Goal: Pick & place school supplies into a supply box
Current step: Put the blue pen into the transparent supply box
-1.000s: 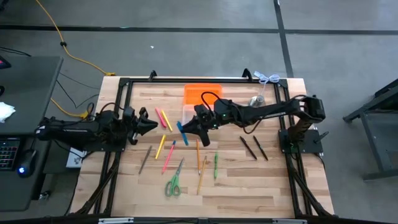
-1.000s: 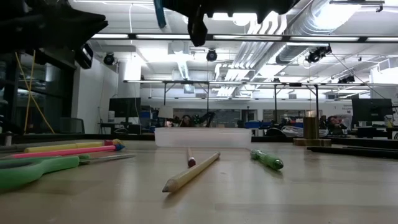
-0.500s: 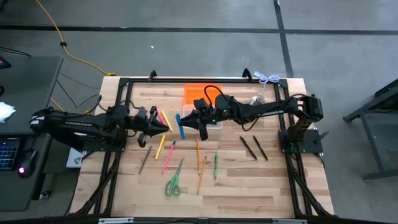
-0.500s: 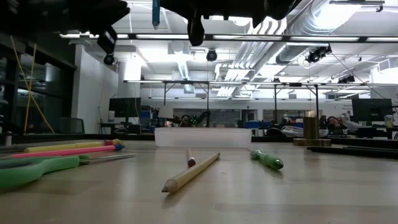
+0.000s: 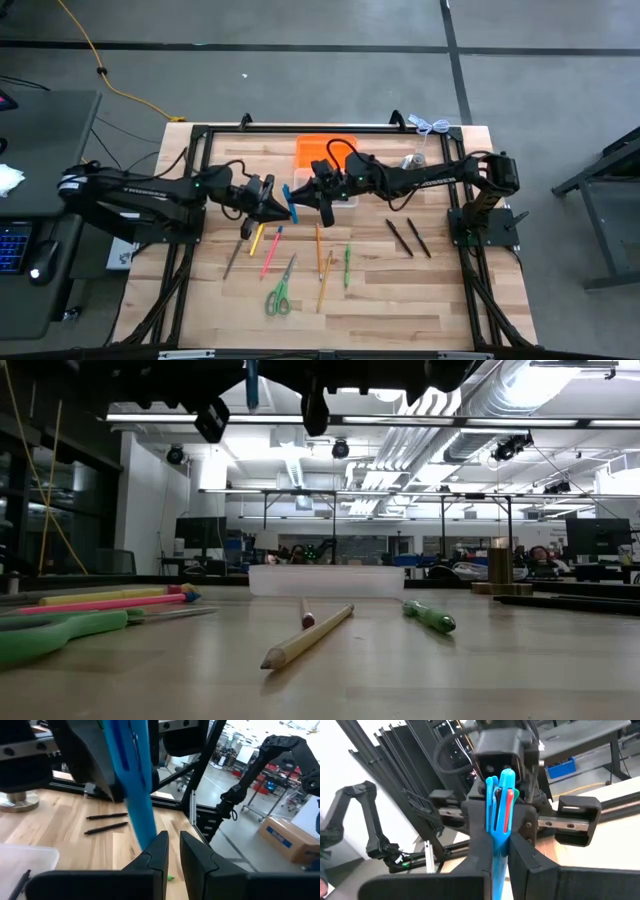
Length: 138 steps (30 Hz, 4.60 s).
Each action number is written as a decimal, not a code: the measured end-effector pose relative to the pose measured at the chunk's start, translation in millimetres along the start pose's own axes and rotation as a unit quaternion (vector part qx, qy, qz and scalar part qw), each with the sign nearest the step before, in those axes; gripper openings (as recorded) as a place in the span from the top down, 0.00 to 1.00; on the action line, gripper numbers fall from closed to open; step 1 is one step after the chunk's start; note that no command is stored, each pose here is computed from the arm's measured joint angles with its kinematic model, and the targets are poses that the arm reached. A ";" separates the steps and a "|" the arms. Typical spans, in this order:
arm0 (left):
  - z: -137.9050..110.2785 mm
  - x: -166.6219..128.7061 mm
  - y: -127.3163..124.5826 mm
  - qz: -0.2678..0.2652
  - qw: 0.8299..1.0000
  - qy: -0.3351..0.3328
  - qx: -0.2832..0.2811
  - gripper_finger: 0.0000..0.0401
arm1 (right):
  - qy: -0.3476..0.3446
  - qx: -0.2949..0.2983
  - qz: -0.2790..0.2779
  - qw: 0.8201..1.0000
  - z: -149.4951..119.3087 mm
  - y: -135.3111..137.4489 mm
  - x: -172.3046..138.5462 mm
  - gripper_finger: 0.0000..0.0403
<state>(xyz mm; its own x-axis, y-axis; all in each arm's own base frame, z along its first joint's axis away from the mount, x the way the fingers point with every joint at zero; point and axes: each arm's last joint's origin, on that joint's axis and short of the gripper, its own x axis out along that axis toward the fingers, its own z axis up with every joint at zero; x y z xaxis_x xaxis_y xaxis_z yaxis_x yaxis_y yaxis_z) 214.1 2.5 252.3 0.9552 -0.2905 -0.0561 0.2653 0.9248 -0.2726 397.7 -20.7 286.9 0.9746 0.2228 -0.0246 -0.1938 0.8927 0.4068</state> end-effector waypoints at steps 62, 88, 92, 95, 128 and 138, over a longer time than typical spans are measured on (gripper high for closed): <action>-3.3 1.6 8.0 0.109 0.994 0.011 -0.002 0.46 | -0.009 -0.037 -0.054 0.998 0.3 -5.4 -1.1 0.97; 0.1 1.5 8.3 0.123 0.992 -0.010 0.001 0.84 | -0.010 -0.048 -0.059 0.997 0.5 -5.5 -1.2 0.97; 0.1 1.5 8.3 0.123 0.992 -0.010 0.001 0.86 | -0.010 -0.048 -0.059 0.997 0.5 -5.5 -1.2 0.97; 0.2 1.5 8.3 0.123 0.992 -0.010 0.001 0.84 | -0.010 -0.048 -0.059 0.997 0.5 -5.4 -1.2 0.97; 0.6 1.5 8.8 0.134 0.991 -0.015 0.002 0.87 | -0.004 -0.033 -0.040 0.999 0.7 -5.3 -1.4 0.71; -1.0 1.1 9.9 0.147 0.989 -0.008 0.000 0.87 | 0.020 -0.014 -0.019 1.000 5.4 -16.2 -8.2 0.68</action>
<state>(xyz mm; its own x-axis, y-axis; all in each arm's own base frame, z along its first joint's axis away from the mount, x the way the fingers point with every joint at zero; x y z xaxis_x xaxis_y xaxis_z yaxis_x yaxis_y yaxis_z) 217.6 11.1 248.5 0.9931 -0.0048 -0.1176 -0.0245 0.9688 -0.2468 393.5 -39.1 285.4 0.9761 0.2039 -0.0757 -0.1609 0.9110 0.3798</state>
